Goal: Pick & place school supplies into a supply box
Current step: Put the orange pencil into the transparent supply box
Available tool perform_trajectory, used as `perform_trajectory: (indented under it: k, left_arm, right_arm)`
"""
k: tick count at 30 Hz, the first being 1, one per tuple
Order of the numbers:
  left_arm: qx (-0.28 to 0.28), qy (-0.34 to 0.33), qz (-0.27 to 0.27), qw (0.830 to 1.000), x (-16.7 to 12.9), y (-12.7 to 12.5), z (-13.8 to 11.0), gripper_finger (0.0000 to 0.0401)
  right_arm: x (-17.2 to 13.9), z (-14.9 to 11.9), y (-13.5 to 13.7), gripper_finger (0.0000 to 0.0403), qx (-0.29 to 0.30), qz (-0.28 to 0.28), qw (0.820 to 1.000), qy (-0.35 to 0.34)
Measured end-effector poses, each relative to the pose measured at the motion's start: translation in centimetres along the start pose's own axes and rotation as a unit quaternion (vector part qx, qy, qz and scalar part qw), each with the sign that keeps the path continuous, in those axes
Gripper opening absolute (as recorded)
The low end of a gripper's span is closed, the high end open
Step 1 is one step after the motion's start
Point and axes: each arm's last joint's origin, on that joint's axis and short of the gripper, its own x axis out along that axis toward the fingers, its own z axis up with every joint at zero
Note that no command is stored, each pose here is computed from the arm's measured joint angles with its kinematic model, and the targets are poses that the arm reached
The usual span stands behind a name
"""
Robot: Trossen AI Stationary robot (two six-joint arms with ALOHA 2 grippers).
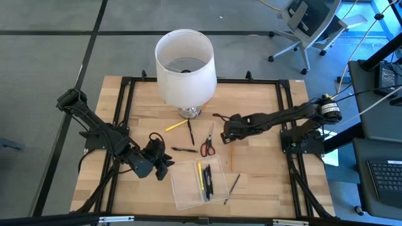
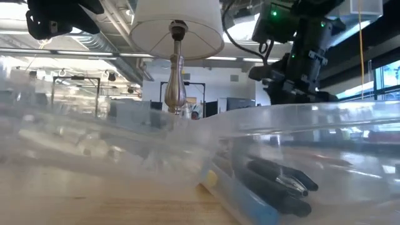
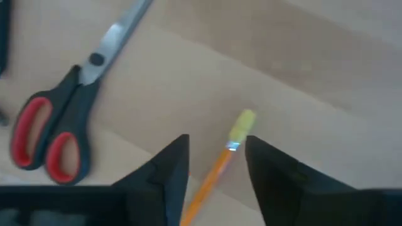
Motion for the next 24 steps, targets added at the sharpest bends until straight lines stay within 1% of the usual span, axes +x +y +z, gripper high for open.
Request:
perform_trajectory:
  k: [3,6,13,19,24]
  left_arm:
    - [0.000,0.000,0.000,1.000,0.0,0.0,0.0,0.0127]
    - [-0.001,-0.001,0.000,1.000,0.0,0.0,0.0,0.0127]
    - [-0.008,-0.006,0.007,1.000,0.3,0.2,0.5,0.0127]
    - [-0.016,-0.012,0.015,1.000,0.6,0.5,1.0,0.0127]
    - [-0.016,-0.016,0.020,1.000,0.8,0.6,1.3,0.0127]
  right_arm:
    - [0.5,-0.3,-0.1,0.0185,0.000,0.025,1.000,0.016]
    - [0.8,-0.5,-0.5,0.0194,0.000,0.018,1.000,0.022]
    - [1.1,-0.7,-0.9,0.0197,-0.004,0.009,1.000,0.025]
    - [1.2,-0.5,-1.0,0.0197,-0.007,-0.008,1.000,-0.012]
    - [2.2,-0.7,-0.9,0.0197,-0.020,-0.019,1.000,-0.010]
